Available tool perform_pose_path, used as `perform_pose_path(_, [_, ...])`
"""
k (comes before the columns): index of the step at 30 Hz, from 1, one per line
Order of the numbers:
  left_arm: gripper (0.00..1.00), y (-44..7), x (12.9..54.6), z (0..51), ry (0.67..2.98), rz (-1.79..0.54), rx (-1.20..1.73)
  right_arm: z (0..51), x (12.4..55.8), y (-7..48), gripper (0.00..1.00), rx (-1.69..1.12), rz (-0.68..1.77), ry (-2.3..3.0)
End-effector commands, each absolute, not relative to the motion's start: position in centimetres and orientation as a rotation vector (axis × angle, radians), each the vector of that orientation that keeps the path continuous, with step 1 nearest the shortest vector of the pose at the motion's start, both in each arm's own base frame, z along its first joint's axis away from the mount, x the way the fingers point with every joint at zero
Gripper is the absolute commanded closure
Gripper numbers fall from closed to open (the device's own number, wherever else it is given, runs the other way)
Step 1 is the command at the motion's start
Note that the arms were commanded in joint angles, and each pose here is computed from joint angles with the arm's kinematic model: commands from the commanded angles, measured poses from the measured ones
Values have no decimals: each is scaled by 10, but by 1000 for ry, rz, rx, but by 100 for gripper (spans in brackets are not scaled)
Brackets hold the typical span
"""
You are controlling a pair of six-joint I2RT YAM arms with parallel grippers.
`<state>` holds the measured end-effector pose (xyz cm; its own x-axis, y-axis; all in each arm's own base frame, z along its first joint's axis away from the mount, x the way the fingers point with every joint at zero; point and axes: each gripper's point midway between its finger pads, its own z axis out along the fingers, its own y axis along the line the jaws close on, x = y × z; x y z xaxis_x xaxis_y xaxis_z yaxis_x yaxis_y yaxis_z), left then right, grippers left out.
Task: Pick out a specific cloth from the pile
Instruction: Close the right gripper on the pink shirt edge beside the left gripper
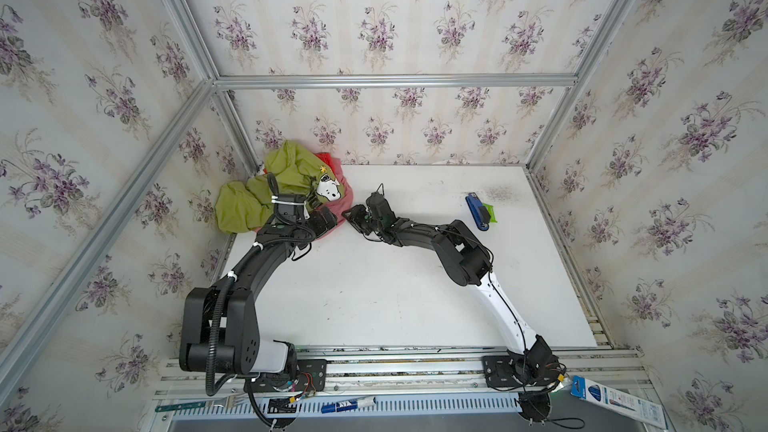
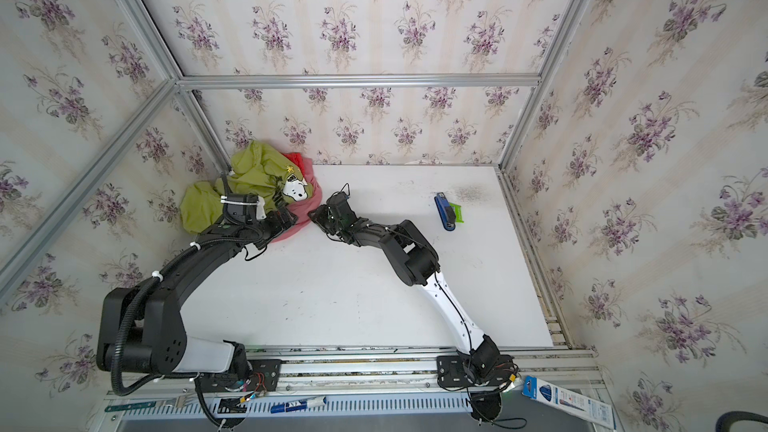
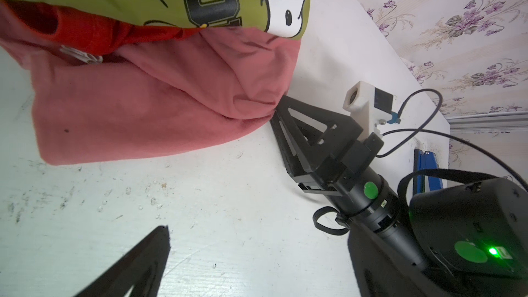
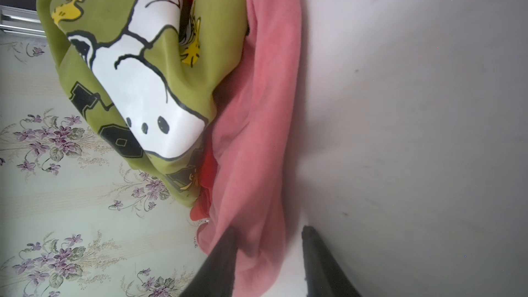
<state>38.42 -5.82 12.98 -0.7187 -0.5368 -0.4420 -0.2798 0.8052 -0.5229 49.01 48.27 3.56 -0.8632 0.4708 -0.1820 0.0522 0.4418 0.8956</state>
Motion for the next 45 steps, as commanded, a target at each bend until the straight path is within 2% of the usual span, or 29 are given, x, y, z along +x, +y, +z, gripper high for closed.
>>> perform_pose_path(1, [0,-59,386,134,2380,-583,-594,26,492,483,59,480,1378,2305])
perform_pose_path(9, [0,-55,384,133,2378,-573,-601,30,502,488,64,492,1408,2261])
perform_pose_path(13, [0,-53,382,131,2379,-569,-612,40,509,488,79,491,1447,2202])
perform_pose_path(15, [0,-52,383,131,2377,-567,-612,46,509,491,80,471,1466,2184])
perform_pose_path(24, [0,-52,383,129,2379,-573,-617,64,508,494,99,418,1497,2158])
perform_pose_path(45, [0,-55,387,153,2324,-625,-601,106,500,493,100,320,1506,2122])
